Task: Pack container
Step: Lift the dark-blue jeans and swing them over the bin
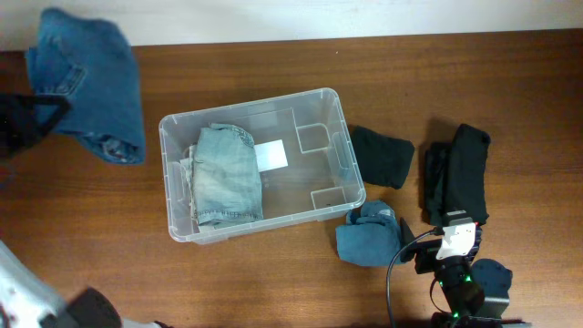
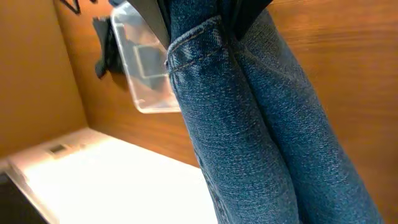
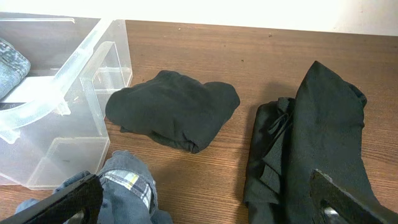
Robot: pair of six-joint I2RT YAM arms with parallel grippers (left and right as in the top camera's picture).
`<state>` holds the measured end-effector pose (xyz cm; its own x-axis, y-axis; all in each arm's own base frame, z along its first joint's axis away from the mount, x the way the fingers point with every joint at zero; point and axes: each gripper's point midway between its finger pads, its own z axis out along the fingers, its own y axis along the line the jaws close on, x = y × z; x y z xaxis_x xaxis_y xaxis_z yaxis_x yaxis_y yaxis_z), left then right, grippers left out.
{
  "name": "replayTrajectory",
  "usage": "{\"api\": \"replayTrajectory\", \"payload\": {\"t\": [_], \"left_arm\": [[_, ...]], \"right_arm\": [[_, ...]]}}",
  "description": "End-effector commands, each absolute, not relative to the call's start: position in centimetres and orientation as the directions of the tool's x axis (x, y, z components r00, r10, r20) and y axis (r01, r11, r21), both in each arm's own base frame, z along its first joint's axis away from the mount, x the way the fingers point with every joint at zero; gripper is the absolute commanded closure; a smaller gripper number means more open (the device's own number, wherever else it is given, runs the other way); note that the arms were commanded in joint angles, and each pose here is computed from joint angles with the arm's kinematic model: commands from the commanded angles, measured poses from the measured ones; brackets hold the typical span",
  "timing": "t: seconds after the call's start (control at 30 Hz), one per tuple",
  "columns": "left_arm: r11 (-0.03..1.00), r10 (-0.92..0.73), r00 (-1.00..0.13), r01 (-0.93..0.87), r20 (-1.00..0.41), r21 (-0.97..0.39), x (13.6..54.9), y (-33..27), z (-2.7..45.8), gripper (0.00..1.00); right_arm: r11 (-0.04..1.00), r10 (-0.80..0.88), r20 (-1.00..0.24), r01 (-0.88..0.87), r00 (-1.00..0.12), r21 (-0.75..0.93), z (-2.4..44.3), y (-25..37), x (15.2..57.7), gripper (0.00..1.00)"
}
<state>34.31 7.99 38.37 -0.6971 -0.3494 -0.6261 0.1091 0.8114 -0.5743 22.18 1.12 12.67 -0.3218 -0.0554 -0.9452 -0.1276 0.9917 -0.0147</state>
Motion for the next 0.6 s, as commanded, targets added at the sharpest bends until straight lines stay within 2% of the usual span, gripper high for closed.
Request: {"api": "replayTrajectory", "payload": {"t": [0.0, 0.13, 0.23, 0.33, 0.47, 0.57], "left_arm": [[0.765, -0.261, -0.655, 0.308, -0.71, -0.565, 32.3, 1.7, 42.9, 1.0], [0.707, -0.128, -0.683, 0.446, -0.719, -0.549, 31.3, -3.9, 43.0, 1.0], [0.619, 0.034, -0.695, 0.579, -0.718, -0.53, 30.0, -9.3, 42.1, 1.0], [0.599, 0.162, -0.708, 0.624, -0.687, -0.502, 29.4, -12.1, 40.2, 1.0], [0.497, 0.354, -0.652, 0.738, -0.67, -0.456, 28.2, -15.7, 37.7, 1.0], [0.502, 0.44, -0.654, 0.747, -0.615, -0.436, 28.5, -16.7, 35.3, 1.0]], "right_arm": [[0.993, -0.047, -0.944, -0.117, -0.325, -0.009, 12.4, 0.9, 22.1, 0.02], [0.993, -0.047, -0.944, -0.117, -0.325, -0.009, 12.4, 0.9, 22.1, 0.02], [0.993, -0.047, -0.944, -0.117, -0.325, -0.009, 12.4, 0.9, 22.1, 0.02], [0.993, -0.047, -0.944, -0.117, -0.325, -0.009, 12.4, 0.9, 22.1, 0.02], [0.993, -0.047, -0.944, -0.117, -0.325, -0.009, 12.4, 0.9, 22.1, 0.02], [0.993, -0.047, -0.944, -0.117, -0.325, -0.009, 12.4, 0.9, 22.1, 0.02]]}}
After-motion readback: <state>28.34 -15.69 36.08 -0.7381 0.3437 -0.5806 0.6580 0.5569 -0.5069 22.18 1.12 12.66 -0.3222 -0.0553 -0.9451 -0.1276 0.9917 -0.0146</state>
